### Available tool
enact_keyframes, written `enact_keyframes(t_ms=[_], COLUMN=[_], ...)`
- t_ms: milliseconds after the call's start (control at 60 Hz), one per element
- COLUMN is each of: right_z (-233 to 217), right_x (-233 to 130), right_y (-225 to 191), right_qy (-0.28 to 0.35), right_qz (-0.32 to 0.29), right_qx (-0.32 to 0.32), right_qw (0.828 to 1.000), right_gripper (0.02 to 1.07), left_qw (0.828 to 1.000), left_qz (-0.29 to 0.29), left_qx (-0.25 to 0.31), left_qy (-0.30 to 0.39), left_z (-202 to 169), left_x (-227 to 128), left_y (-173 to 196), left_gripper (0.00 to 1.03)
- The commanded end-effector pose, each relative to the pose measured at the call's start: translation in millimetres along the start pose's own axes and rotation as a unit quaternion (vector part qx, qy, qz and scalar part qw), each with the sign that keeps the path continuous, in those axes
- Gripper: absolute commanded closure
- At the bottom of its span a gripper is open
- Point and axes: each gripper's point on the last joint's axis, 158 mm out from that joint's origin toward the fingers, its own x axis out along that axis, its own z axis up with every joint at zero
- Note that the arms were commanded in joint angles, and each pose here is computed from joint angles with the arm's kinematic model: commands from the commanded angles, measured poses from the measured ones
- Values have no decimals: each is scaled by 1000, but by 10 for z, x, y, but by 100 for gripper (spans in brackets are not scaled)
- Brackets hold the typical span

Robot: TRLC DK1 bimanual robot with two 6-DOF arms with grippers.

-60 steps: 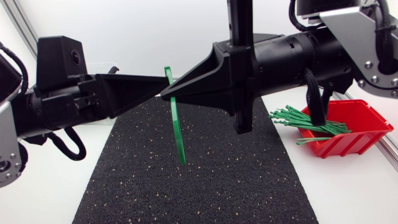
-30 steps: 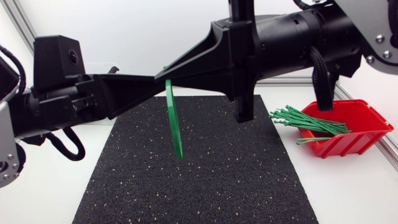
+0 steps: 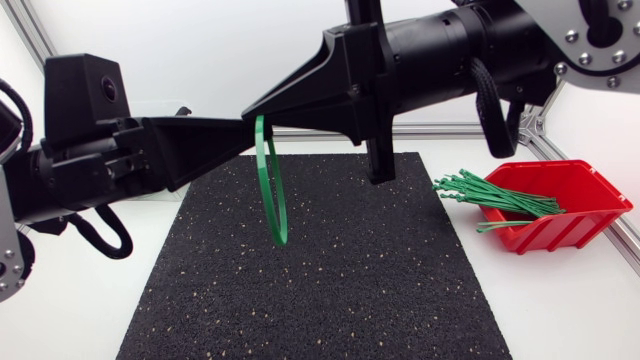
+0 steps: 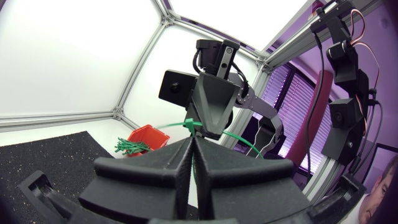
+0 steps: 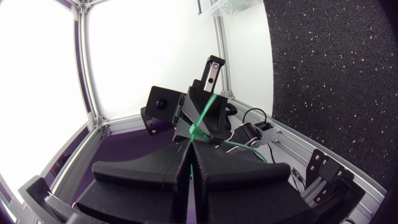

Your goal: Take a green cable tie from the red box, thread the tail through the head to close it, then place it in the transparent bin on the left.

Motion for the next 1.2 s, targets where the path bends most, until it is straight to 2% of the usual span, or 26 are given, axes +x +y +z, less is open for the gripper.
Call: enact_keyframes(t_ms=[0,183,217,283,333,483,650,733,950,1183], right_z=[214,213,198,149,98,-112,-226,-151,220,284], right_x=[-19,-30,-30,-59,-87,-140,-230,-298,-227,-155], right_y=[-55,-92,-101,-80,-29,58,86,48,-232,-162], right_qy=[-22,-23,-22,-23,-23,-16,-21,-36,-44,-39], right_qz=[-6,-9,-11,-10,-5,0,5,2,-27,-27], right_qx=[21,27,30,29,20,4,-5,-8,17,12], right_qw=[1000,999,999,999,1000,1000,1000,999,999,999], right_gripper=[102,100,95,74,67,64,65,75,73,74], left_qw=[1000,1000,1000,1000,1000,1000,1000,1000,1000,1000], left_qz=[-16,-17,-17,-16,-16,-16,-16,-15,-17,-19], left_qx=[17,17,17,16,16,16,15,15,17,17], left_qy=[-1,0,0,0,0,0,0,0,1,2], left_z=[14,10,10,6,4,7,5,7,2,-2], left_x=[-17,-18,-18,-18,-18,-16,-15,-17,-18,-18], left_y=[-116,-121,-121,-115,-114,-112,-108,-104,-112,-121], left_gripper=[100,100,100,100,100,100,100,100,100,100])
